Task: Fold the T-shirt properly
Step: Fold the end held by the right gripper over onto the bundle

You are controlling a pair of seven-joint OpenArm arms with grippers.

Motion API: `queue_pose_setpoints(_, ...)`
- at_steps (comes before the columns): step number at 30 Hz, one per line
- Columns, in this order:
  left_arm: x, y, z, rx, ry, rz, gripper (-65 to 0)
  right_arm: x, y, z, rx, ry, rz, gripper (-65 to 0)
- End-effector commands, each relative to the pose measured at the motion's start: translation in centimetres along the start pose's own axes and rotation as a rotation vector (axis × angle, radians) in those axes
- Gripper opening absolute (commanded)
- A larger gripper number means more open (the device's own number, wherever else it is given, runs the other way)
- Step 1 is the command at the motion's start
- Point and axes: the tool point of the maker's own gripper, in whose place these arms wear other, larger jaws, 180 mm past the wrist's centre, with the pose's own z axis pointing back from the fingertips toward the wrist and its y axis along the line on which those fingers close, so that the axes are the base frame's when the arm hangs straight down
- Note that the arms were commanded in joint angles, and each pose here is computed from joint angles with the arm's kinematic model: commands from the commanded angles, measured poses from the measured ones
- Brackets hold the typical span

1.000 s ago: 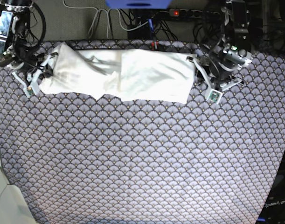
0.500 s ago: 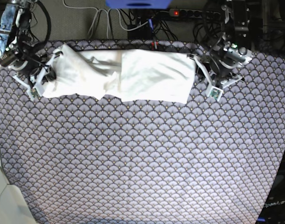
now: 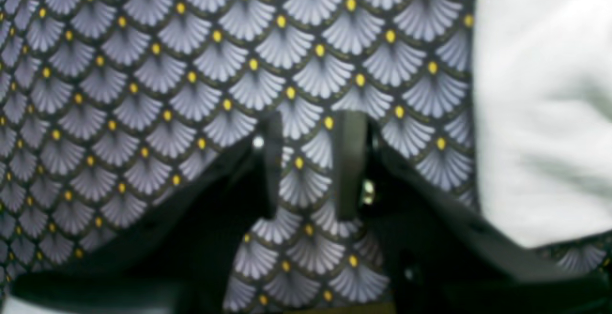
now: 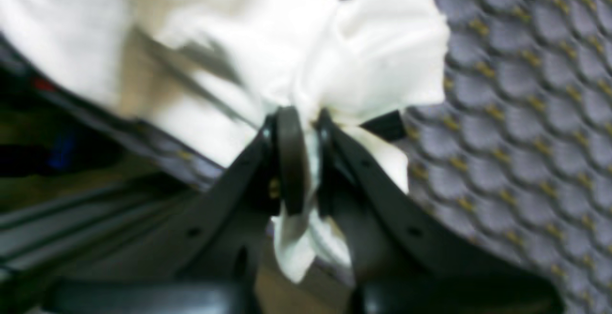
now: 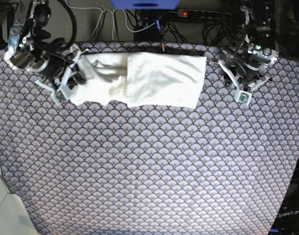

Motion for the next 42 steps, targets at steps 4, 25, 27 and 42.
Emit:
queue_pose_setpoints(4, 0.7, 2.5, 0.8, 0.06, -0.031, -0.002, -47.2, 3.0, 2.0, 0.4, 0.116, -0.103, 0.001, -65.0)
queue_pose_setpoints(25, -1.8, 2.6, 1.7, 0.076, 0.016, 0.03, -47.2, 11.9, 14.4, 1.0, 0.629, -0.385, 0.063, -65.0)
queue_pose_setpoints(27, -1.3, 2.6, 1.9, 0.079, 0.002, 0.027, -47.2, 11.9, 15.7, 0.2, 0.641, -0.368, 0.079, -65.0)
queue_pose_setpoints(42, -1.5, 2.2, 3.3, 0.083, -0.003, 0.003, -47.2, 11.4, 19.4, -6.7, 0.702, -0.242, 0.083, -65.0)
